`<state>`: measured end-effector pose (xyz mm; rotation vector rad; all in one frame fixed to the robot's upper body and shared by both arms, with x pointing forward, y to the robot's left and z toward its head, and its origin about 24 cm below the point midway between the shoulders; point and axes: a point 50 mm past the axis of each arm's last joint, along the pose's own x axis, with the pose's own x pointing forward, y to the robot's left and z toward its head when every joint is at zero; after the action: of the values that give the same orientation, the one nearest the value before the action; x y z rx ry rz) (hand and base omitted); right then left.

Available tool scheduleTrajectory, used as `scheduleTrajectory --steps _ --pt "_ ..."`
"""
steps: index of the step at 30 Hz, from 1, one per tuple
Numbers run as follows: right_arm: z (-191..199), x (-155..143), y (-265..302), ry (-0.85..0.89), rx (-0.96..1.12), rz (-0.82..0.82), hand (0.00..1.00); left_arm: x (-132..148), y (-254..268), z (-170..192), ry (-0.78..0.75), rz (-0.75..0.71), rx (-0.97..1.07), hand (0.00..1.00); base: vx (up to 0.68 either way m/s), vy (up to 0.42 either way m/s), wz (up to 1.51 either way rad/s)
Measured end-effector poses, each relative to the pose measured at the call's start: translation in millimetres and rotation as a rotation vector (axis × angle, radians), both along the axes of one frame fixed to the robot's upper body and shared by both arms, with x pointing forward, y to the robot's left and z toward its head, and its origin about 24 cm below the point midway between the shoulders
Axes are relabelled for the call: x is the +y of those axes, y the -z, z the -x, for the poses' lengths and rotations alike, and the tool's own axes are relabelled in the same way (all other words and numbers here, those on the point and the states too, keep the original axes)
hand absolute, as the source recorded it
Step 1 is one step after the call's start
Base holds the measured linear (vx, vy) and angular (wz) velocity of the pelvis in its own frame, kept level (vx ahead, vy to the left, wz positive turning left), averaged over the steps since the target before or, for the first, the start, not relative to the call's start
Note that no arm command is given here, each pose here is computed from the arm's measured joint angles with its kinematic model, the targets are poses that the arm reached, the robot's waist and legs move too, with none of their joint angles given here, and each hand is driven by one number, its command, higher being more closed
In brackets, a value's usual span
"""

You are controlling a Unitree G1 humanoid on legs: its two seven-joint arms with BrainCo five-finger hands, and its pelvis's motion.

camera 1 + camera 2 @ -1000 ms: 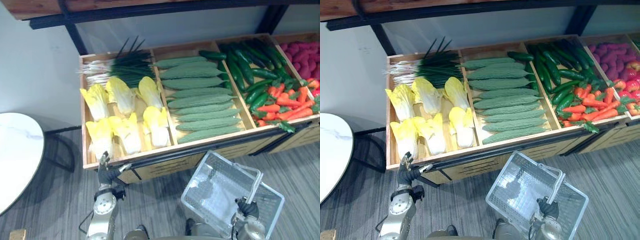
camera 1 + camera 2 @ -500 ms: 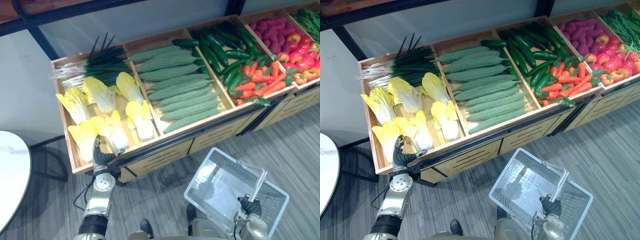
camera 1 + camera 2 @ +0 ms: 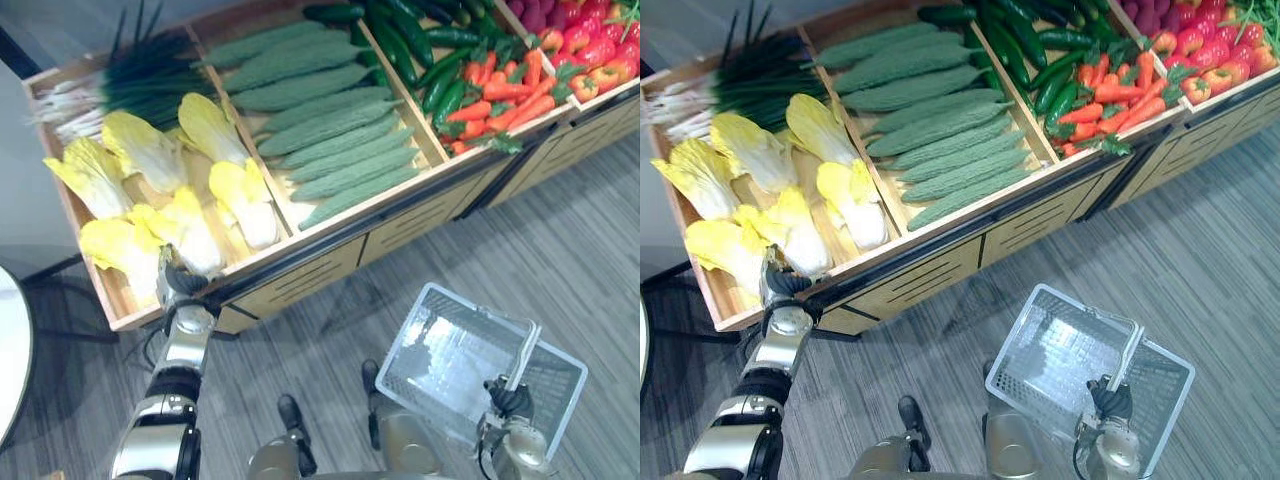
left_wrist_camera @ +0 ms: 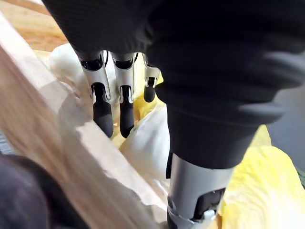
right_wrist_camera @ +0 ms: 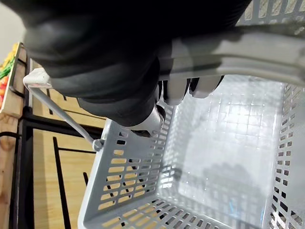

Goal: Pick vegetable in the basket

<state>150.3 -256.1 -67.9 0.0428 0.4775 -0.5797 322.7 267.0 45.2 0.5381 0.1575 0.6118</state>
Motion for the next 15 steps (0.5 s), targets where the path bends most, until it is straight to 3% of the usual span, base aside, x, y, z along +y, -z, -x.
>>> scheduleTrajectory --steps 2,3,15 --pt "-3 2 -3 -0.011 -0.015 0.003 1.0 -2 -6 -4 0.007 -0.005 -0.016 0.0 -0.01 0.001 0.02" --pt "-5 3 -5 -0.02 -0.027 0.005 1.0 -3 -9 -7 0.01 -0.005 -0.027 1.0 -0.02 0.004 0.04" --pt "-7 9 -5 -0.036 -0.042 -0.017 1.0 -6 -23 -18 0.023 0.018 -0.072 1.0 0.0 0.0 0.0"
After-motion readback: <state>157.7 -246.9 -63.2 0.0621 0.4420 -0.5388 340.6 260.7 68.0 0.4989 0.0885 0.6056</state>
